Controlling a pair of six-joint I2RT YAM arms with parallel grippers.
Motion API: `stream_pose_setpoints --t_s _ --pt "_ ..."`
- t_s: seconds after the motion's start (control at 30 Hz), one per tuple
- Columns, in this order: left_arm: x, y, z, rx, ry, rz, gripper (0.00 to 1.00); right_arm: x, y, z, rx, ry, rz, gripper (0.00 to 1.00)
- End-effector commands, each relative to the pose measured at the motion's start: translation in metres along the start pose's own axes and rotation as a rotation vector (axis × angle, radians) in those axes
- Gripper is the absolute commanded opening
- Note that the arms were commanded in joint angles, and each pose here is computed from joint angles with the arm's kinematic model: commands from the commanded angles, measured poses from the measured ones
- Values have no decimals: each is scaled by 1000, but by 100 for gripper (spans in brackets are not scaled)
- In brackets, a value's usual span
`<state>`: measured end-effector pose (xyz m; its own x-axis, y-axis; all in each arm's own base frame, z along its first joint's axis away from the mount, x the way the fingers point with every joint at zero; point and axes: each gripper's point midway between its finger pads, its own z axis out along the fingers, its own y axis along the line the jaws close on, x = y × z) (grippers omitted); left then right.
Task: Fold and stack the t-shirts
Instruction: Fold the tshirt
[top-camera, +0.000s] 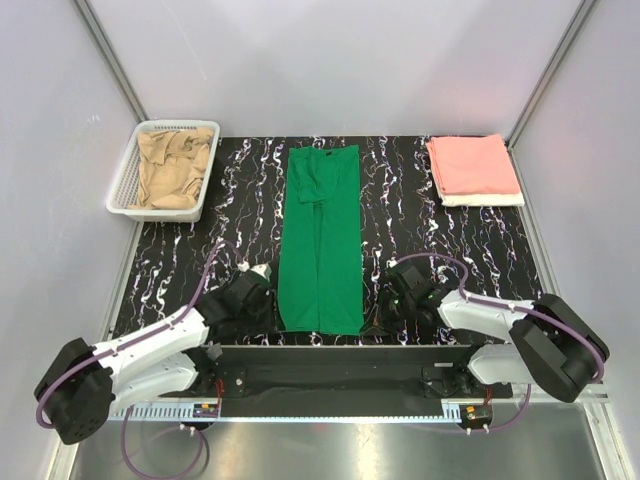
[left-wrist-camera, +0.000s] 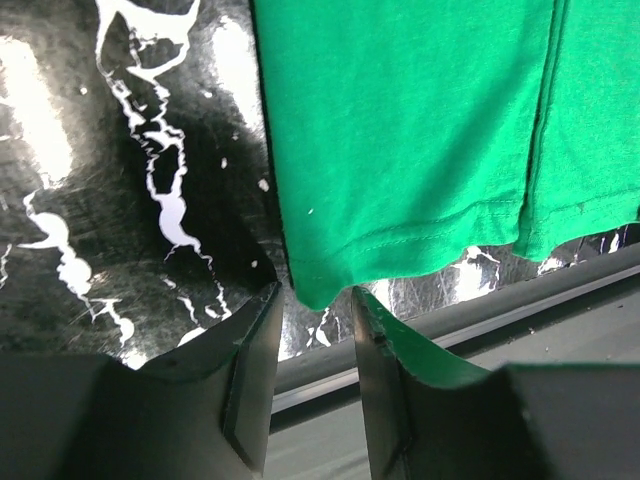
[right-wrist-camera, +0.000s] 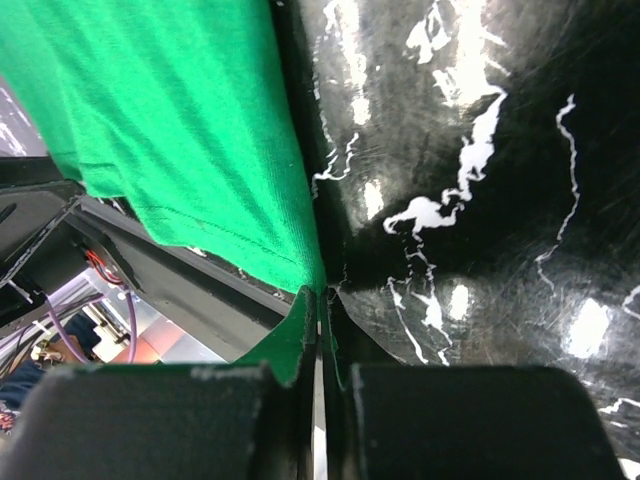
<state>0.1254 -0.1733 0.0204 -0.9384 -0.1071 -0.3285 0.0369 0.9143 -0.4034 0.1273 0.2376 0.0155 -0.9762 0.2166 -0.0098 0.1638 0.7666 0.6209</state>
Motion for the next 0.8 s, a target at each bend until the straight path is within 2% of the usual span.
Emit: stream_pose_setpoints --t_s 0.0,0.23,0.77 --pt "-7 -1 -4 0 -39 -32 40 -1 3 -4 -9 -27 -5 0" --pt "-13 -3 -11 42 -91 -95 41 4 -6 -4 3 -26 13 0" --pt "5 7 -1 64 -39 -195 38 1 3 -10 -34 -44 -16 0"
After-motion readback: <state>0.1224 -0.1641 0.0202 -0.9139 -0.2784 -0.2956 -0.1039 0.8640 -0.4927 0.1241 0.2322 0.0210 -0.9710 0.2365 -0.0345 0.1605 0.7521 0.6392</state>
